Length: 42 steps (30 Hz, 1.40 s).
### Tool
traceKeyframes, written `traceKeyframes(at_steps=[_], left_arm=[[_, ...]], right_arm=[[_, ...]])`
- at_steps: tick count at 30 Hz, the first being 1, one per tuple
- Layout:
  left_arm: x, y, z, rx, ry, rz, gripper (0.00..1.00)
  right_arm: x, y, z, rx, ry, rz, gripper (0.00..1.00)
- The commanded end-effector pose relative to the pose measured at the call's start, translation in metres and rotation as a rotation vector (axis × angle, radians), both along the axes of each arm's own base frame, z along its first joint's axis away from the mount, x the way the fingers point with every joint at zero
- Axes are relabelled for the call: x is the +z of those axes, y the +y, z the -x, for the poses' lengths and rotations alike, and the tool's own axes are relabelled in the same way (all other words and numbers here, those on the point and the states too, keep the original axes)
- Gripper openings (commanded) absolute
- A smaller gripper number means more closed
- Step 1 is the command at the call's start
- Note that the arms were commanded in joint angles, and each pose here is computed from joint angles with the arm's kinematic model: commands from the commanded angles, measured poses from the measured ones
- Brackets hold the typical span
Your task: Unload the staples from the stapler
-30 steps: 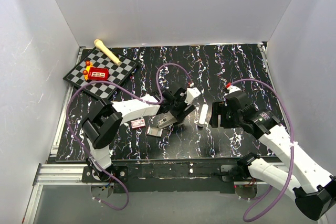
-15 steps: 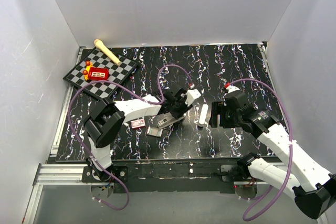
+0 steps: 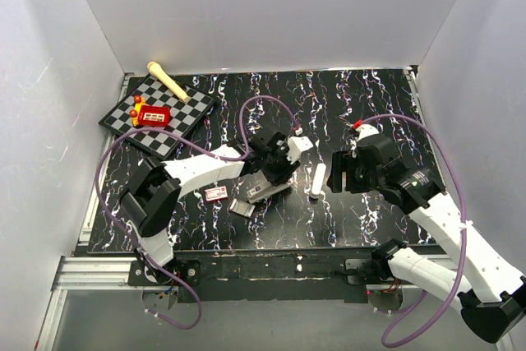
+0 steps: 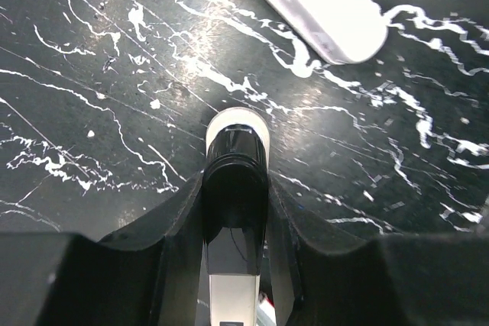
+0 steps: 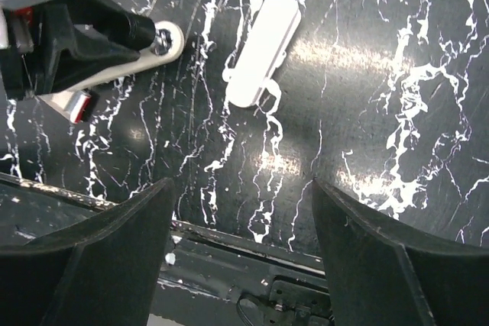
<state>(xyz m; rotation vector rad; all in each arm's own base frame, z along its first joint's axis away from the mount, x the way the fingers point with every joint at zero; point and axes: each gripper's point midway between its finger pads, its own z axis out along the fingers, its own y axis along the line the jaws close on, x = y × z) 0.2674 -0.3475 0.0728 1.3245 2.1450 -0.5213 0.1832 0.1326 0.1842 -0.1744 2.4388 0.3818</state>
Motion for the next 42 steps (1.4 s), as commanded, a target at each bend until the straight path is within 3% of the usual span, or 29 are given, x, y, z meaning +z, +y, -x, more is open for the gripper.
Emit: traceKeyframes(at_steps=[1, 7, 13, 20, 27, 42], left_arm=[[0.090, -0.011, 0.010, -0.085, -0.085, 0.173, 0.00], [0.137, -0.006, 0.036, -0.153, -0.089, 0.279, 0.00], [0.182, -0.004, 0.078, -0.264, -0.030, 0.436, 0.00], [0.218, 0.002, 0.116, -0.384, 0.012, 0.563, 0.00], [0.241, 0.009, 0.147, -0.498, 0.060, 0.654, 0.00], [0.253, 0.012, 0.164, -0.557, 0.101, 0.717, 0.00]], right_arm=[[0.032, 0.012, -0.010, 0.070, -0.086, -0.033, 0.79], [0.067, 0.028, -0.008, 0.236, -0.169, -0.066, 0.79], [0.112, 0.062, 0.011, 0.493, -0.281, -0.203, 0.70], [0.130, 0.090, 0.026, 0.683, -0.315, -0.260, 0.66], [0.142, 0.103, 0.065, 0.940, -0.379, -0.292, 0.67], [0.149, 0.123, 0.089, 1.082, -0.392, -0.342, 0.62]])
